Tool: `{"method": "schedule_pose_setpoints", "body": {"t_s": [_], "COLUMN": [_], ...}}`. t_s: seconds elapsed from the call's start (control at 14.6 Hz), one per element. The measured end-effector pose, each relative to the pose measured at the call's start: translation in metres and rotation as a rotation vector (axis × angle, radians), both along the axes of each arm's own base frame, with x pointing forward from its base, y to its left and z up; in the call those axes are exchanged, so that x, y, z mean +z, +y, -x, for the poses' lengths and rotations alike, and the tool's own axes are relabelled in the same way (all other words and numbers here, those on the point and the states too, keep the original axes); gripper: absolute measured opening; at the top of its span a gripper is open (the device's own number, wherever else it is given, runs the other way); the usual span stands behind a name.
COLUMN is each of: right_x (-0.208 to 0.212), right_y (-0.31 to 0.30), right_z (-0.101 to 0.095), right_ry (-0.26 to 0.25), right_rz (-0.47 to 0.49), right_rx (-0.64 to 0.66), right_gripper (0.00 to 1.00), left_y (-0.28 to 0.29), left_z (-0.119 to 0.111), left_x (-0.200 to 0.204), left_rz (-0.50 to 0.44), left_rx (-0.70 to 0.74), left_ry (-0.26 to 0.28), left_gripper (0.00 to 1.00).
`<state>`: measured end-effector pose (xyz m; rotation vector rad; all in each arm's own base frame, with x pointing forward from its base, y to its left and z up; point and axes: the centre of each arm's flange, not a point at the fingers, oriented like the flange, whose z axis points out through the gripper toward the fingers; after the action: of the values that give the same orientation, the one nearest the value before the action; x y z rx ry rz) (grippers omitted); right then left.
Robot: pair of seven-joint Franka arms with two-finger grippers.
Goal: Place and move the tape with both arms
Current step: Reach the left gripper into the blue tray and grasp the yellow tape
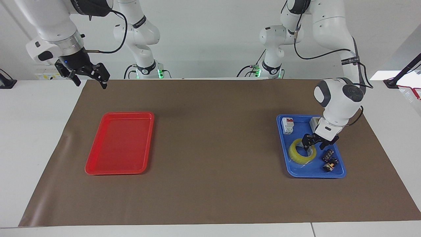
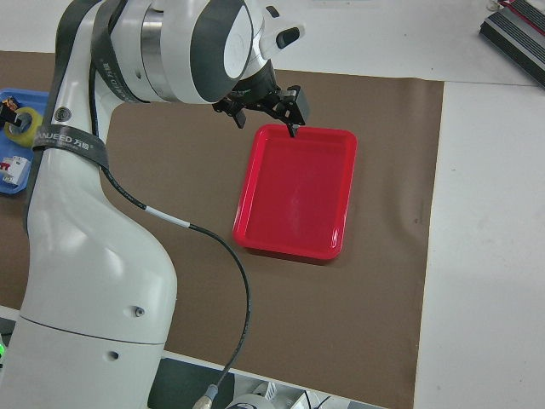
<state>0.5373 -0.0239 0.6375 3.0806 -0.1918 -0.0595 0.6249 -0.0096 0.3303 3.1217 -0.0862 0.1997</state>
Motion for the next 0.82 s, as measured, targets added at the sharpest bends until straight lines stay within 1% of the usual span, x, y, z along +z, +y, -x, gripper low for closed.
{"method": "schedule_pose_setpoints", "body": {"t_s": [0.07,0.14,0.21,0.27,0.41,0.48,0.55,0.82], "right_x": [0.0,0.0,0.0,0.0,0.0,0.0,0.0,0.0], "right_y": [0.0,0.0,0.0,0.0,0.0,-0.0001,-0.0002,-0.0005], "right_z": [0.0,0.0,0.0,0.0,0.0,0.0,0.0,0.0], "right_ry": [0.0,0.0,0.0,0.0,0.0,0.0,0.0,0.0], "right_rz": [0.0,0.0,0.0,0.0,0.0,0.0,0.0,0.0], "right_rx": [0.0,0.0,0.0,0.0,0.0,0.0,0.0,-0.001], "right_gripper": [1.0,1.0,1.0,1.0,1.0,1.0,1.0,1.0], "left_y": [-0.0001,-0.0003,-0.0004,-0.0003,-0.0003,0.0001,0.0004,0.0005], "left_z": [-0.001,-0.0015,-0.0018,-0.0018,-0.0018,-0.0018,-0.0019,-0.0017], "left_x": [-0.0062,-0.0104,-0.0125,-0.0131,-0.0131,-0.013,-0.0128,-0.0124], "left_rz": [0.0,0.001,0.001,0.001,0.001,0.001,0.001,0.001], "left_rx": [0.0,0.0,0.0,0.0,0.0,0.001,0.001,0.003], "left_ry": [0.0,0.002,0.002,0.003,0.003,0.003,0.003,0.009], "left_gripper": [0.75,0.68,0.68,0.63,0.35,0.25,0.21,0.21]}}
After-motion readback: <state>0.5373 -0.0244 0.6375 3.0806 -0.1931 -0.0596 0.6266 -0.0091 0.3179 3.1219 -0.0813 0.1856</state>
